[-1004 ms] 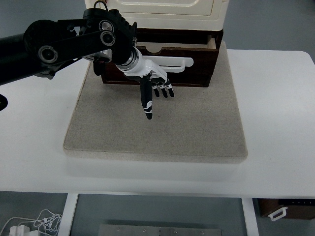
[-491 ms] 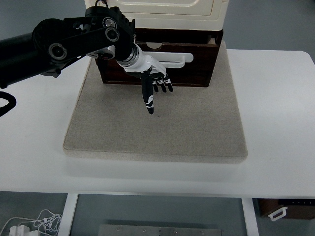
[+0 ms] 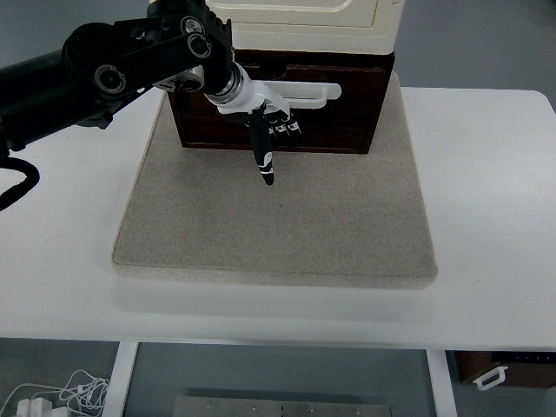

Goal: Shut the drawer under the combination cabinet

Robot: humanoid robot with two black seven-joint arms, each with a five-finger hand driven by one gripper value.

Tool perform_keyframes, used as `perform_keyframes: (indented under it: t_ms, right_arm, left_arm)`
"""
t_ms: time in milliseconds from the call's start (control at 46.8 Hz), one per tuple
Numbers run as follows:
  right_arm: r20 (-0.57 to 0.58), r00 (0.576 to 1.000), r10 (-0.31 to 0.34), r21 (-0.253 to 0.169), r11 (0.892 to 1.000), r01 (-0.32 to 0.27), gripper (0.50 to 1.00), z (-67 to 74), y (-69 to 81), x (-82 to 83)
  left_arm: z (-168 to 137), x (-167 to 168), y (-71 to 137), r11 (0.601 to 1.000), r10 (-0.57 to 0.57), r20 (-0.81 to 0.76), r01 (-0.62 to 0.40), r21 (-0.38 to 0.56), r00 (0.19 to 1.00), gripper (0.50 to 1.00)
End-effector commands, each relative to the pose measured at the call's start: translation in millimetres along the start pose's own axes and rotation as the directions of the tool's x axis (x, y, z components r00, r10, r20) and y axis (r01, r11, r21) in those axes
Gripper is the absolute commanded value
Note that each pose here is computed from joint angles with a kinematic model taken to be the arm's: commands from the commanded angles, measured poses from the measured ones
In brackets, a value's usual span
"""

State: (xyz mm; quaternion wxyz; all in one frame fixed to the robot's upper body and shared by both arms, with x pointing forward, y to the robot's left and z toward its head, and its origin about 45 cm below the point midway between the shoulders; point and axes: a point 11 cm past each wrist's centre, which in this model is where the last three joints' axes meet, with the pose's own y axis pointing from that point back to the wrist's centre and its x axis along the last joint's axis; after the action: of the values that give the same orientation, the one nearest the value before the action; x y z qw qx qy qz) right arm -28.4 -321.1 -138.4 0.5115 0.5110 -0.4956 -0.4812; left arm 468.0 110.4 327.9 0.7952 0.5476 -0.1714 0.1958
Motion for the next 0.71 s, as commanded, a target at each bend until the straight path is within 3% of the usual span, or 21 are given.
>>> perform_keyframes:
  t_ms: [0,513,684]
  right_arm:
    - [0.0,1.0,0.0,0.001,1.0,0.0,0.952,-0.4,0.0,0.0]
    - [0.001,1.0,0.0,0.001,1.0,0.0,0.952,-0.5,0.0,0.0]
    - [0.0,1.0,0.0,0.001,1.0,0.0,0.952,-0.4,0.0,0.0]
  left_arm:
    - [-3,3,1,1.0,0.007,-0.01,-0.007,0.005,1.0,0.996]
    - [-5,13,5,1.0,0.025,-0.044,-0.026,-0.009,0.999,0.996]
    - [7,6,7,0.998,-0.011,-0.033,0.009,-0.061,0.999,0.996]
